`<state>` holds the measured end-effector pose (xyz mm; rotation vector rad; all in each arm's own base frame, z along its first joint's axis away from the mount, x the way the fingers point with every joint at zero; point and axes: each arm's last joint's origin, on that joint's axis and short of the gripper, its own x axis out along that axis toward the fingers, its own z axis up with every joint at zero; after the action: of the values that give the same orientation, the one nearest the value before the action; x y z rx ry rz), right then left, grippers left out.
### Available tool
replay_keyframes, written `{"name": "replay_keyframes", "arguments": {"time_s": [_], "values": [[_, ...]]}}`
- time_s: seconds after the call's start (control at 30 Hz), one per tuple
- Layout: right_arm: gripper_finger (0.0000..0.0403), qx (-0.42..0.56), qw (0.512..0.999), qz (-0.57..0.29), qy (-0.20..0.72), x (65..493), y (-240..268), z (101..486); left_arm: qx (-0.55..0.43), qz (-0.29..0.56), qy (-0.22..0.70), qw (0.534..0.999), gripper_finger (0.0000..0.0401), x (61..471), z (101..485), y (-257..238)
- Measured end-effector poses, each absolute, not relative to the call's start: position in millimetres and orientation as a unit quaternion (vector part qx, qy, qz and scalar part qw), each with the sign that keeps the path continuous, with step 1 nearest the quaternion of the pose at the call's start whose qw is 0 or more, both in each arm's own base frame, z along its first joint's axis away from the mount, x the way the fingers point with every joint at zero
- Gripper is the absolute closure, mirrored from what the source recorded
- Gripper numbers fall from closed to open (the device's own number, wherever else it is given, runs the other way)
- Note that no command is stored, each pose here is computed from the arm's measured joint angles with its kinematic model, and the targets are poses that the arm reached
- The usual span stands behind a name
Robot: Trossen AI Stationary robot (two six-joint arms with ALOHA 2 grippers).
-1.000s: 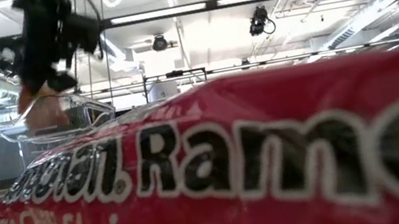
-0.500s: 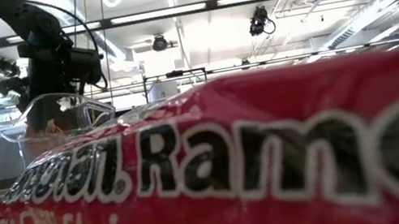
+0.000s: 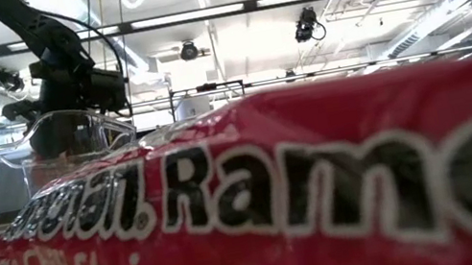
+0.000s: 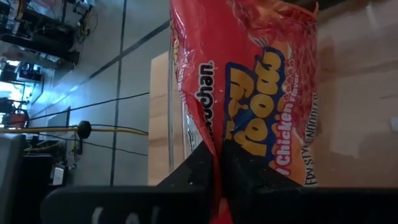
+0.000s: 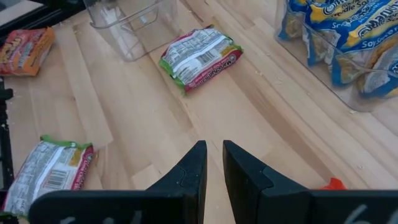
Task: Sort Maruchan noodles
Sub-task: Put the orange noodle pack into the top left transparent bin
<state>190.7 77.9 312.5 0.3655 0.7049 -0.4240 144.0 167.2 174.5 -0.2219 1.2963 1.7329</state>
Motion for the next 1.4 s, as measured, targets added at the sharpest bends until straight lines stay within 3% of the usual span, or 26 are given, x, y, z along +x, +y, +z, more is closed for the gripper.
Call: {"name": "replay_keyframes", "arguments": {"time_s": [0.37, 0.97, 1.07, 1.27, 1.4], "values": [[0.0344, 0.186, 0.902, -0.197, 0.335, 192.4, 78.9, 313.8, -0.115, 0.684, 0.556, 0.459, 0.0294, 141.3, 173.4, 163.0], [0.0344, 0.194, 0.882, -0.235, 0.359, 191.5, 66.7, 309.0, -0.124, 0.659, 0.572, 0.473, 0.0268, 159.7, 224.4, 165.9], [0.0345, 0.182, 0.852, -0.285, 0.400, 189.5, 56.2, 297.7, -0.139, 0.645, 0.553, 0.510, 0.0268, 168.0, 241.0, 157.1], [0.0352, 0.141, 0.768, -0.353, 0.516, 182.6, 35.9, 250.5, -0.166, 0.593, 0.459, 0.640, 0.0268, 188.4, 269.9, 124.6], [0.0356, 0.186, 0.703, -0.382, 0.571, 176.0, 22.2, 213.4, -0.164, 0.548, 0.399, 0.717, 0.0268, 197.4, 288.1, 98.3]]}}
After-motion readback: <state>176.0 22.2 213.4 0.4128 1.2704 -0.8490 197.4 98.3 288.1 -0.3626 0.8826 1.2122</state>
